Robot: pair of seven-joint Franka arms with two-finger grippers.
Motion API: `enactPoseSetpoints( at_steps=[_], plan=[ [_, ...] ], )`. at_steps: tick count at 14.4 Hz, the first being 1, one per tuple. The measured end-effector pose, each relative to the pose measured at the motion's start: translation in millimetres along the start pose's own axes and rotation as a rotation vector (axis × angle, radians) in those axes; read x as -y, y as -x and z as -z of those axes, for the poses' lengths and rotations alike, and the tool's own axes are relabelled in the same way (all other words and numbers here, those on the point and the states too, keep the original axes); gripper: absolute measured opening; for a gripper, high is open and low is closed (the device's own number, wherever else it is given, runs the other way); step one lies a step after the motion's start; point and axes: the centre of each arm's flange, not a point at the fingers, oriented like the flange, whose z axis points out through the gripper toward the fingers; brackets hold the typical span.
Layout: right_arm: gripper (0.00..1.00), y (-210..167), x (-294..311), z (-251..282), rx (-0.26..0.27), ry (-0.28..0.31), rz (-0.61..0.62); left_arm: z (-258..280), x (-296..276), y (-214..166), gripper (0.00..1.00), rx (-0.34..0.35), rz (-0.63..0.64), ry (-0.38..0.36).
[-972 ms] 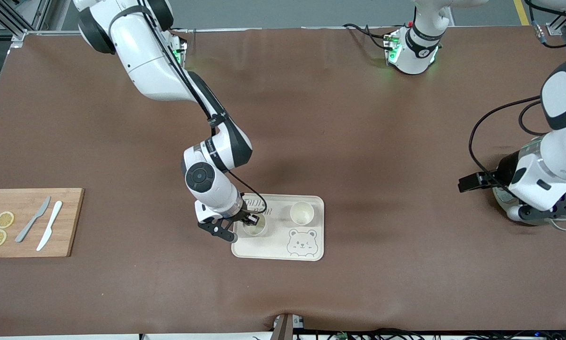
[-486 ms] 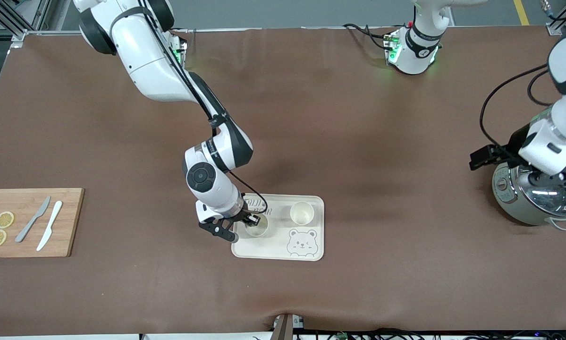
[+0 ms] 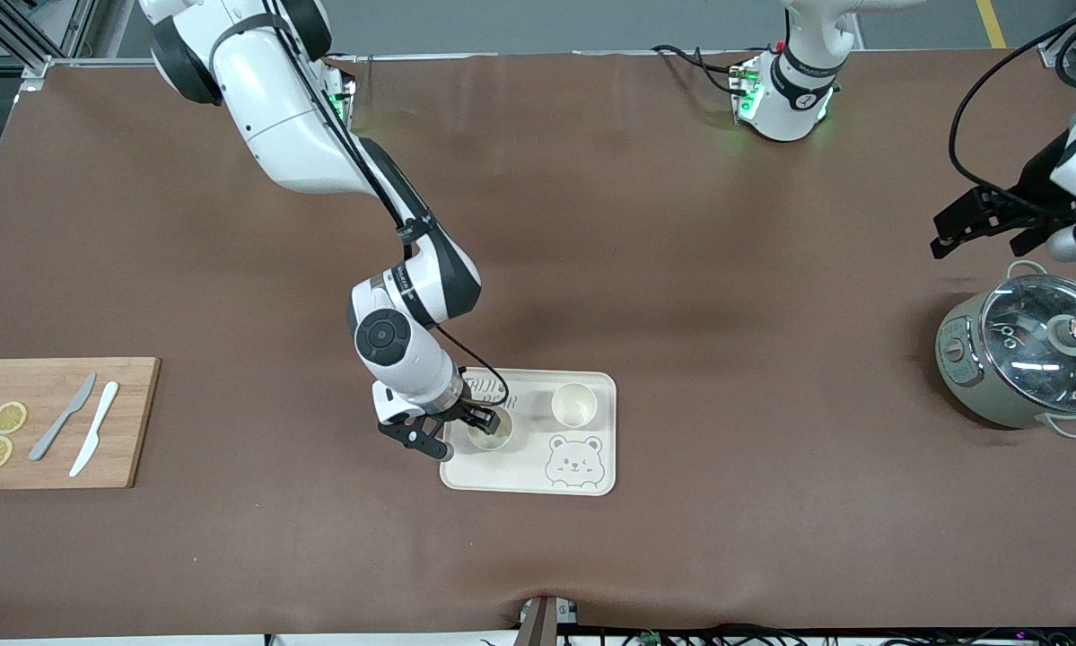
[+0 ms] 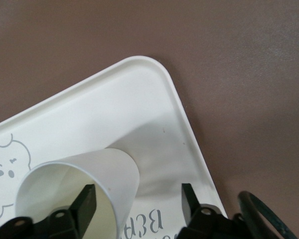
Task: Place white IKEA cup upright on tray with both arms
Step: 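Open the right gripper and lift it off the cup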
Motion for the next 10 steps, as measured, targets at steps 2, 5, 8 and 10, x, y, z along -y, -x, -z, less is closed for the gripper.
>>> enactPoseSetpoints(
  at_steps=[2,5,8,10],
  plan=[
    [1.00,0.0,0.0,-0.1,0.000,0.000,0.000,6.3,-0.3,2.6,1.00,0.008,-0.003,-0.001],
    [1.00,0.2,0.4,0.0,-0.003,-0.001,0.002,10.9,-0.4,7.1,1.00,0.039,-0.008,-0.003],
    [1.00,4.3,5.4,1.5,-0.006,-0.006,0.011,19.9,-1.2,6.6,1.00,0.023,-0.015,0.003],
    [1.00,6.1,12.7,9.3,-0.007,-0.013,0.019,24.5,-1.3,6.2,1.00,0.014,-0.026,0.004]
  ],
)
